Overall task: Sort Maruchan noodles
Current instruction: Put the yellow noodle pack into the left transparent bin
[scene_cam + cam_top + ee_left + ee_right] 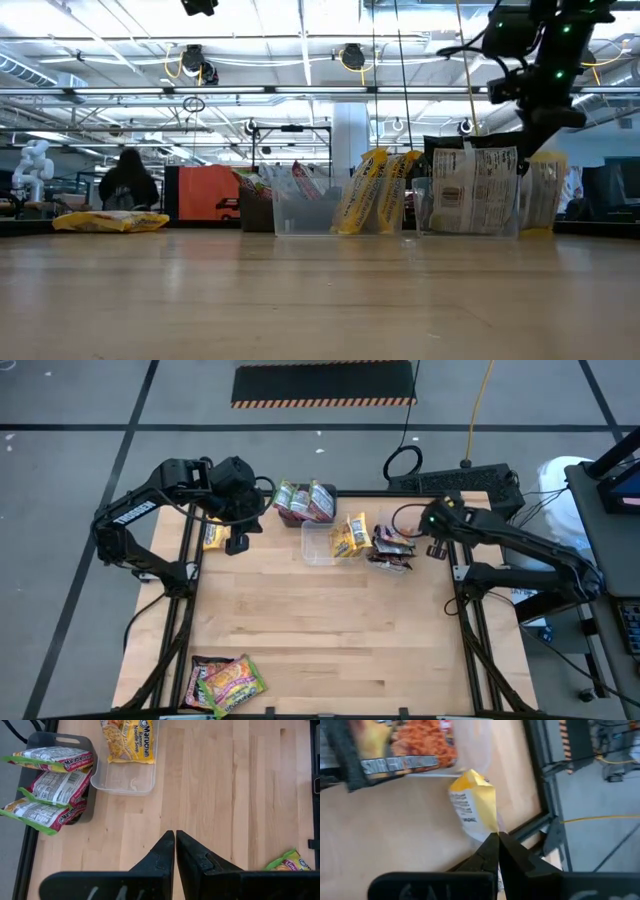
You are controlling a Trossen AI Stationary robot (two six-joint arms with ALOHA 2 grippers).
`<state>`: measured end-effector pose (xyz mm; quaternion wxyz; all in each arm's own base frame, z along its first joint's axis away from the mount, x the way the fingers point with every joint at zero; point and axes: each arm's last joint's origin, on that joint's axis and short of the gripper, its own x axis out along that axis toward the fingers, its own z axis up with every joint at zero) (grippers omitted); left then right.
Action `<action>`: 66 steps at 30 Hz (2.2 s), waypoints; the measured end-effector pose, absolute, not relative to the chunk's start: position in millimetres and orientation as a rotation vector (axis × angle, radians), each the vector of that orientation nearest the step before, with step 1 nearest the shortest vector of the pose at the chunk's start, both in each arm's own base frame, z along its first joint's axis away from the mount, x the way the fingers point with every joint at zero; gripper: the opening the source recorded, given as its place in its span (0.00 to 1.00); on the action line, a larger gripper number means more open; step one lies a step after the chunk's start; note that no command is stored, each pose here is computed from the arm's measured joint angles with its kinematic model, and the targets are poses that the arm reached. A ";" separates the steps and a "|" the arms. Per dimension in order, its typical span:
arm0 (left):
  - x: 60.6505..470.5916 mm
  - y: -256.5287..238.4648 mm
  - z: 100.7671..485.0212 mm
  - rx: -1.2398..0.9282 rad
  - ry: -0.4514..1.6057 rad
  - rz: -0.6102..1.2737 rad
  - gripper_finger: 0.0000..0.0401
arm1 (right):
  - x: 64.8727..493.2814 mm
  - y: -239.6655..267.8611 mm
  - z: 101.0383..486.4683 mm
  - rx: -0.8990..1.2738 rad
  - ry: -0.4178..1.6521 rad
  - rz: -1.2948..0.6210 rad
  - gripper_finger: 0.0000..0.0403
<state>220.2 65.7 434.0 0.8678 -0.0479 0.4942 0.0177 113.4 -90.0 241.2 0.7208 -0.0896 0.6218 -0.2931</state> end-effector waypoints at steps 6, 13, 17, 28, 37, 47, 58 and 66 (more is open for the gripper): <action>220.2 65.7 434.0 -0.103 1.034 0.039 0.05 | 103.9 -85.3 250.3 -0.226 1.318 -0.728 0.00; 220.5 65.7 434.0 -0.113 1.031 0.045 0.05 | 96.4 -80.3 256.9 -0.250 1.266 -0.744 0.00; 220.5 65.7 434.0 -0.126 1.031 0.053 0.05 | 92.8 -78.3 260.3 -0.278 1.245 -0.755 0.00; 220.5 65.8 434.1 -0.156 1.030 0.069 0.05 | 87.0 -74.7 266.6 -0.330 1.205 -0.760 0.00; 220.9 65.9 434.2 -0.160 1.026 0.073 0.05 | 86.1 -74.1 300.3 -0.361 1.099 -0.796 0.00; 221.0 66.0 434.3 -0.156 1.024 0.071 0.05 | 88.5 -75.4 330.6 -0.413 1.023 -0.800 0.00; 221.0 66.0 434.4 -0.153 1.024 0.070 0.05 | 118.7 -80.2 339.9 -0.499 0.960 -0.672 0.00; 221.2 66.0 434.3 -0.153 1.024 0.070 0.05 | 148.8 -77.8 339.9 -0.581 0.886 -0.590 0.00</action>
